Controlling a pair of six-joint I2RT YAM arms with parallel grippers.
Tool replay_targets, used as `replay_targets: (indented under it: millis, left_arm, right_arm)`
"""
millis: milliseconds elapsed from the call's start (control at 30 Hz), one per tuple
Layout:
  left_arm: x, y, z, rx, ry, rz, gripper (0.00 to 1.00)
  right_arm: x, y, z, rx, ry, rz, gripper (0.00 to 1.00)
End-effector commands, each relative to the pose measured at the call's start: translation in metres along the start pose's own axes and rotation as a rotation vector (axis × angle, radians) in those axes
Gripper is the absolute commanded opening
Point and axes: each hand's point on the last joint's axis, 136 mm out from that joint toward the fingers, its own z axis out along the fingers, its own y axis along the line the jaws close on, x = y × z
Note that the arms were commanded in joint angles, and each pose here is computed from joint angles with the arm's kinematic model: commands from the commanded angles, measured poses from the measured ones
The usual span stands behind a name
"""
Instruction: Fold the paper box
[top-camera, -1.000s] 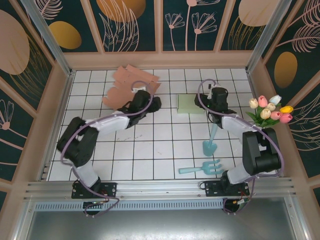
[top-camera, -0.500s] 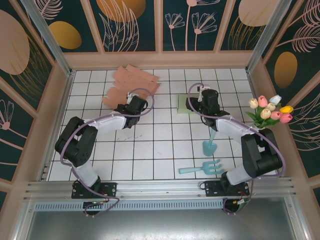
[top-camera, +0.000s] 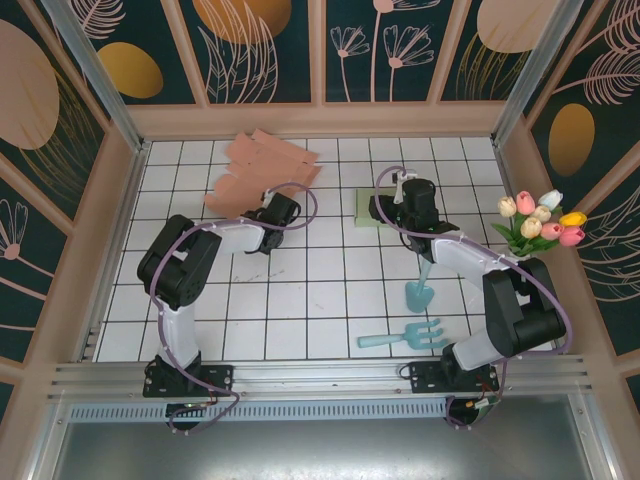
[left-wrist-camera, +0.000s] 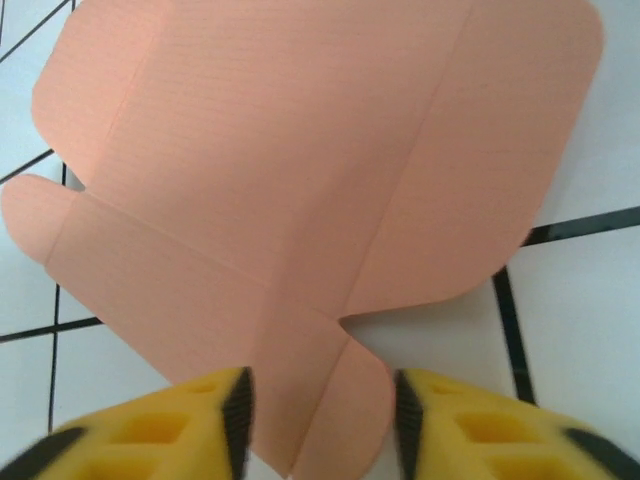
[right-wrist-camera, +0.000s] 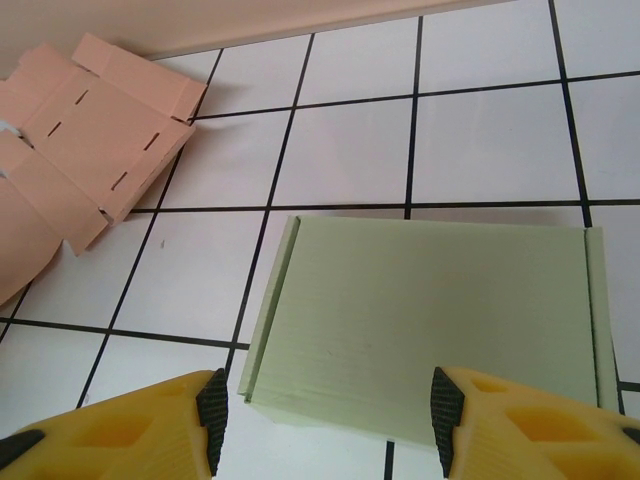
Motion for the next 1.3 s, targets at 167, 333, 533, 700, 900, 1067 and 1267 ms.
replay_targets:
  millis: [167, 333, 533, 700, 900, 1067, 1267]
  left_arm:
    - [0.007, -0.001, 0.001, 0.022, 0.052, -0.026, 0.0]
    - [-0.004, -0.004, -0.061, 0.169, -0.028, -0.265, 0.0]
    - [0.016, -0.033, -0.148, 0.445, -0.086, -0.464, 0.0]
    - [0.026, -0.074, -0.188, 0.65, -0.087, -0.519, 0.0]
    - [0.004, -0.136, -0.223, 0.783, -0.119, -0.479, 0.0]
    - [-0.011, -0.169, -0.218, 0.799, -0.112, -0.457, 0.23]
    - [-0.035, -0.162, -0.243, 0.89, -0.203, -0.519, 0.46]
  right_arm:
    - [-0.005, 0.008, -0.007, -0.022, -0.016, -0.001, 0.58]
    - [-0.016, 0.014, -0.016, -0.042, -0.033, 0.037, 0.58]
    - [-0.02, 0.035, -0.044, -0.069, -0.057, 0.067, 0.57]
    - [-0.002, 0.049, -0.074, -0.104, -0.05, 0.09, 0.58]
    - [0.013, 0.053, -0.103, -0.159, -0.083, 0.154, 0.58]
    - [0.026, 0.048, -0.117, -0.171, -0.097, 0.186, 0.59]
    - [0.037, 0.036, -0.125, -0.152, -0.129, 0.226, 0.6]
